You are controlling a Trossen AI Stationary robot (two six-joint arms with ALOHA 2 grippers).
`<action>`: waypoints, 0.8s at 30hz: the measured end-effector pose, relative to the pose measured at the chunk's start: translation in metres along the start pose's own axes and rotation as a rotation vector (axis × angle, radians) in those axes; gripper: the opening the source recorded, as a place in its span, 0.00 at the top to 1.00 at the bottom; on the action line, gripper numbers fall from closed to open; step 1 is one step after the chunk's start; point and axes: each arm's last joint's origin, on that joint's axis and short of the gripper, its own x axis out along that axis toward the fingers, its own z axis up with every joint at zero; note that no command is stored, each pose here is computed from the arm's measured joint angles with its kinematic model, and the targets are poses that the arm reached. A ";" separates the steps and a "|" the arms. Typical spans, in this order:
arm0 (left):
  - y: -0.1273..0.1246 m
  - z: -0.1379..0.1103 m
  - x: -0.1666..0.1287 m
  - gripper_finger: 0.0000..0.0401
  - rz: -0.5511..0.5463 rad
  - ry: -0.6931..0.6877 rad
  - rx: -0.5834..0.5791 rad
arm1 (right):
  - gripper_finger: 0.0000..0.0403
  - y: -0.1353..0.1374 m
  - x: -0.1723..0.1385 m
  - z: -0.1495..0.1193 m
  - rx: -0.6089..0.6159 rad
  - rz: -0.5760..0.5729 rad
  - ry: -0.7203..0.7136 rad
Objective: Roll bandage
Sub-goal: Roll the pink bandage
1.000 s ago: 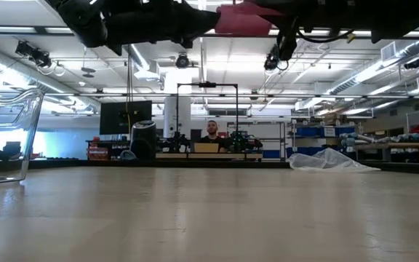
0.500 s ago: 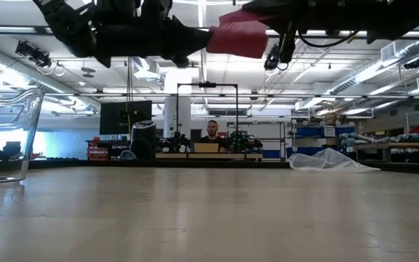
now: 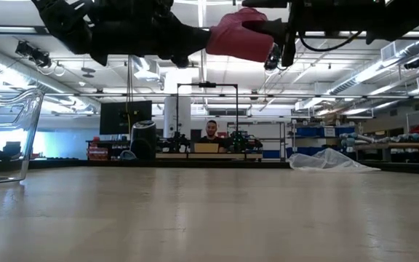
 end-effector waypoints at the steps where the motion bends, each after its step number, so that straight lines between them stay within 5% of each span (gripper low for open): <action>1: -0.001 0.000 0.000 0.95 -0.002 -0.001 -0.006 | 0.57 0.000 0.000 0.000 0.003 0.002 -0.002; 17: -0.015 0.003 0.003 0.95 -0.113 -0.010 -0.136 | 0.44 0.010 -0.002 -0.006 -0.067 0.042 0.027; 24: -0.022 0.005 0.004 0.95 -0.140 -0.011 -0.211 | 0.45 0.007 -0.001 -0.005 0.027 0.027 0.019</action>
